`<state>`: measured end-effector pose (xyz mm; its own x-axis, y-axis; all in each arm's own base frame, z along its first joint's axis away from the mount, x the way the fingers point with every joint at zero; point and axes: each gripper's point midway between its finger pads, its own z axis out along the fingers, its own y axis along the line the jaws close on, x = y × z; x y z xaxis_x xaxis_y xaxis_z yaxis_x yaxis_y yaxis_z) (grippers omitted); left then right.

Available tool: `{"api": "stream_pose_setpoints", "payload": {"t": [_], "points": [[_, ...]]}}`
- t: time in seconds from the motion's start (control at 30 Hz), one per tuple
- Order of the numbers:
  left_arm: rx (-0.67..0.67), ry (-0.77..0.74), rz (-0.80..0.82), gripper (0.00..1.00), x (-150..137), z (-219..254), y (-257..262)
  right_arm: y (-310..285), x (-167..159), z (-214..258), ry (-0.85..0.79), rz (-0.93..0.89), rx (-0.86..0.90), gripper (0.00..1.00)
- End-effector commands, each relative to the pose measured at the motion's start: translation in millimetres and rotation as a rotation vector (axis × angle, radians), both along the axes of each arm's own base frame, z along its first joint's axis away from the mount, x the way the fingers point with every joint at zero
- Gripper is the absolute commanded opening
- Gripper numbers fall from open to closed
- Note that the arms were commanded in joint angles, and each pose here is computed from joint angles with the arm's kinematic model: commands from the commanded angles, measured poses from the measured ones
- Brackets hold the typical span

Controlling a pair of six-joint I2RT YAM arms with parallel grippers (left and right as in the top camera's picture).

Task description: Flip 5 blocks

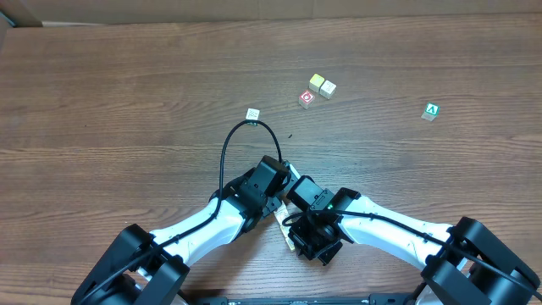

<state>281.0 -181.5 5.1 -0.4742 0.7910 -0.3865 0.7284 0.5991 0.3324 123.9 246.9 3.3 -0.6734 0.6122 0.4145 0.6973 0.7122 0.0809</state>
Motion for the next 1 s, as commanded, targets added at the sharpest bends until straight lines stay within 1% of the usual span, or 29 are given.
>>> {"api": "stream_pose_setpoints", "payload": {"t": [0.0, 0.37, 0.8, 0.97], "points": [[-0.090, 0.147, -0.146, 0.04, -37.4, -16.5, -28.9, 19.2, 30.3, 10.3, -0.112, -0.025, 0.062, 0.04], [-0.090, 0.102, -0.201, 0.04, -30.4, -11.9, -34.9, 19.2, 30.3, 10.3, -0.112, -0.025, 0.063, 0.04], [-0.079, 0.098, -0.219, 0.04, -30.5, -12.1, -34.5, 18.7, 27.9, 10.0, -0.107, -0.021, 0.057, 0.04], [-0.081, 0.098, -0.195, 0.04, -25.7, -12.1, -28.7, 22.1, 23.9, 9.5, -0.115, -0.009, 0.053, 0.04]]}}
